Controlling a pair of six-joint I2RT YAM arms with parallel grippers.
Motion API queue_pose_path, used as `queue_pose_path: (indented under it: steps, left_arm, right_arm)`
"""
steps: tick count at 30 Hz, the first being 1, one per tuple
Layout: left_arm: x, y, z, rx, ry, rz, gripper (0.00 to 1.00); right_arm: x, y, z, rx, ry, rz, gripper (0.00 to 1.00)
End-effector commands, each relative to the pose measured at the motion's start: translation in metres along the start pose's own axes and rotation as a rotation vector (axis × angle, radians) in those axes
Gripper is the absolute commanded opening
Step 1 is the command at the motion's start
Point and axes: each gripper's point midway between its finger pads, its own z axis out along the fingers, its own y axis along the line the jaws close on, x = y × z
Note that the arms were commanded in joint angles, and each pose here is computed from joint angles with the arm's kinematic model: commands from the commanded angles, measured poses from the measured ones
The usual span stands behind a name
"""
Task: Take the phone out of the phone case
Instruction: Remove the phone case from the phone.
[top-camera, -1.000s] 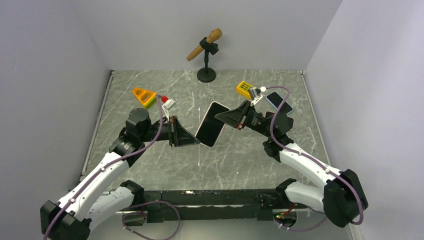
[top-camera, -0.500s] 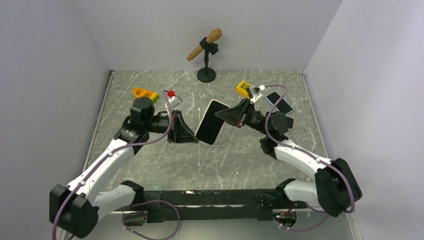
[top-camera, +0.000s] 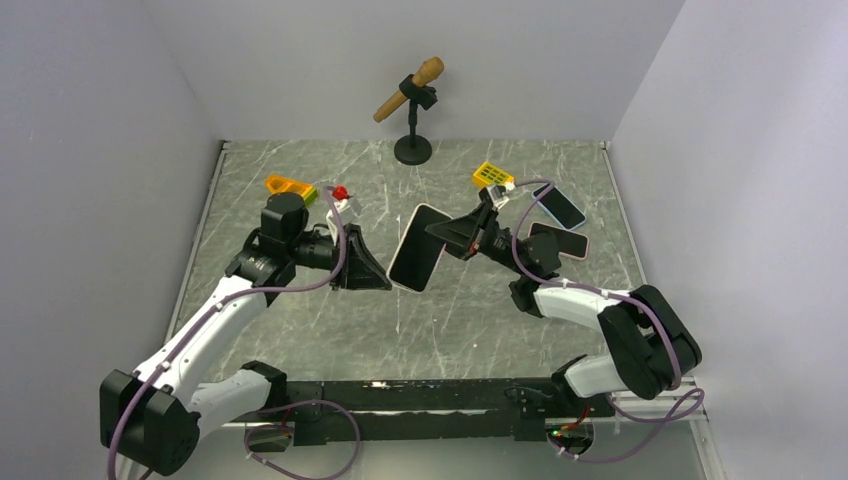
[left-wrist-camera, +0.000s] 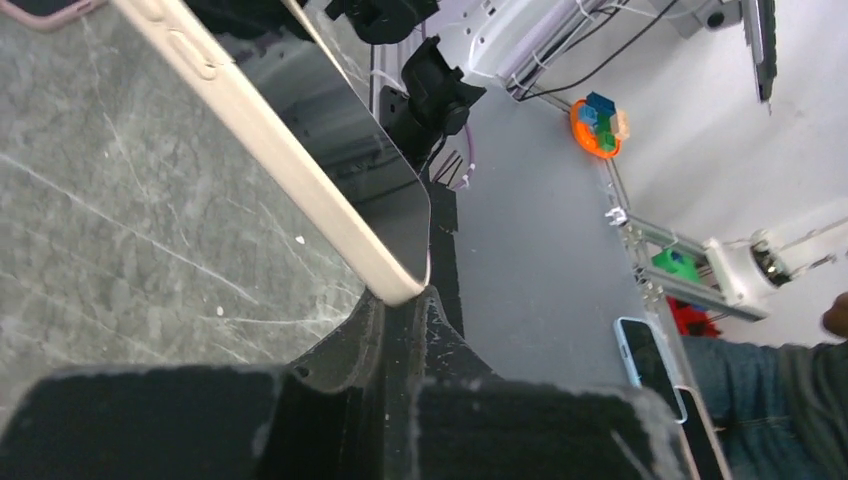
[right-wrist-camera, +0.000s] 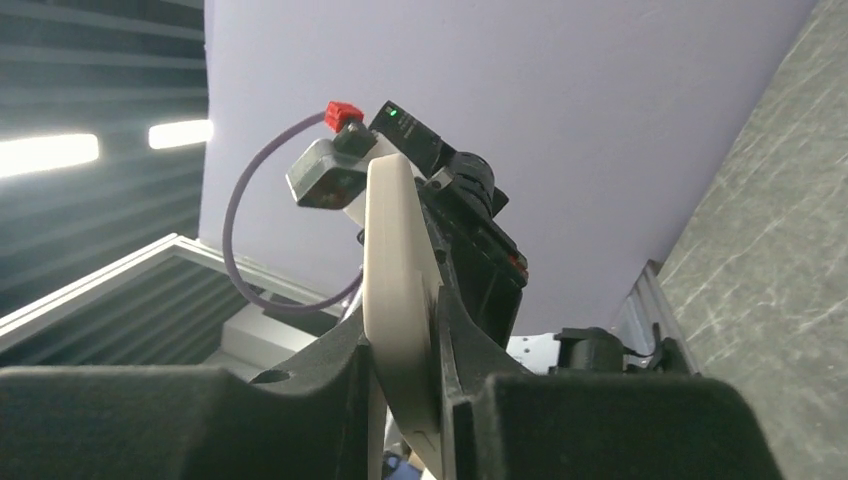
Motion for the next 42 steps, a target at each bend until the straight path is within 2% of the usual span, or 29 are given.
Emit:
queue_pose_path:
  steps: [1,4,7,12,14,16,17,19,25,30,37,42]
  left_arm:
    - [-0.008,0.041,-0.004,-0.179,-0.024,0.229,0.0]
    - [-0.009,0.052,-0.006,-0.225,0.006,0.259,0.0]
    - [-0.014,0.063,-0.007,-0.272,0.014,0.226,0.0]
    - [-0.023,0.059,-0.016,-0.378,-0.065,0.134,0.01]
    - [-0.016,0.052,-0.02,-0.413,-0.095,0.052,0.34]
    - [-0.009,0.041,-0.026,-0.442,-0.12,-0.007,0.61]
    - [-0.006,0.034,-0.028,-0.447,-0.142,-0.043,0.68]
    - [-0.006,0.016,-0.032,-0.441,-0.203,-0.112,0.73]
    - [-0.028,-0.054,-0.031,-0.215,-0.377,-0.234,0.69]
    - [-0.047,-0.093,-0.033,-0.094,-0.433,-0.247,0.73]
    - [-0.05,-0.098,-0.021,-0.039,-0.426,-0.326,0.77]
    - [-0.052,-0.098,-0.011,-0.003,-0.419,-0.331,0.76]
  right_arm:
    - [0.054,0.118,-0.011,-0.389,0.249,-0.001,0.0]
    - [0.059,0.121,-0.009,-0.393,0.279,0.013,0.0]
    - [0.06,0.117,-0.008,-0.383,0.282,0.016,0.0]
    - [0.045,0.103,-0.004,-0.347,0.236,-0.019,0.0]
    - [0.034,0.094,-0.006,-0.32,0.196,-0.034,0.0]
    - [0.026,0.087,-0.008,-0.301,0.171,-0.04,0.0]
    - [0.023,0.083,-0.008,-0.289,0.159,-0.049,0.0]
    - [0.019,0.076,-0.007,-0.254,0.145,-0.07,0.0]
    - [0.004,0.057,0.003,-0.127,0.075,-0.143,0.0]
    - [-0.005,0.058,0.007,-0.1,0.022,-0.175,0.0]
    - [-0.01,0.061,0.011,-0.096,-0.012,-0.169,0.0]
    - [-0.01,0.063,0.012,-0.095,-0.006,-0.174,0.0]
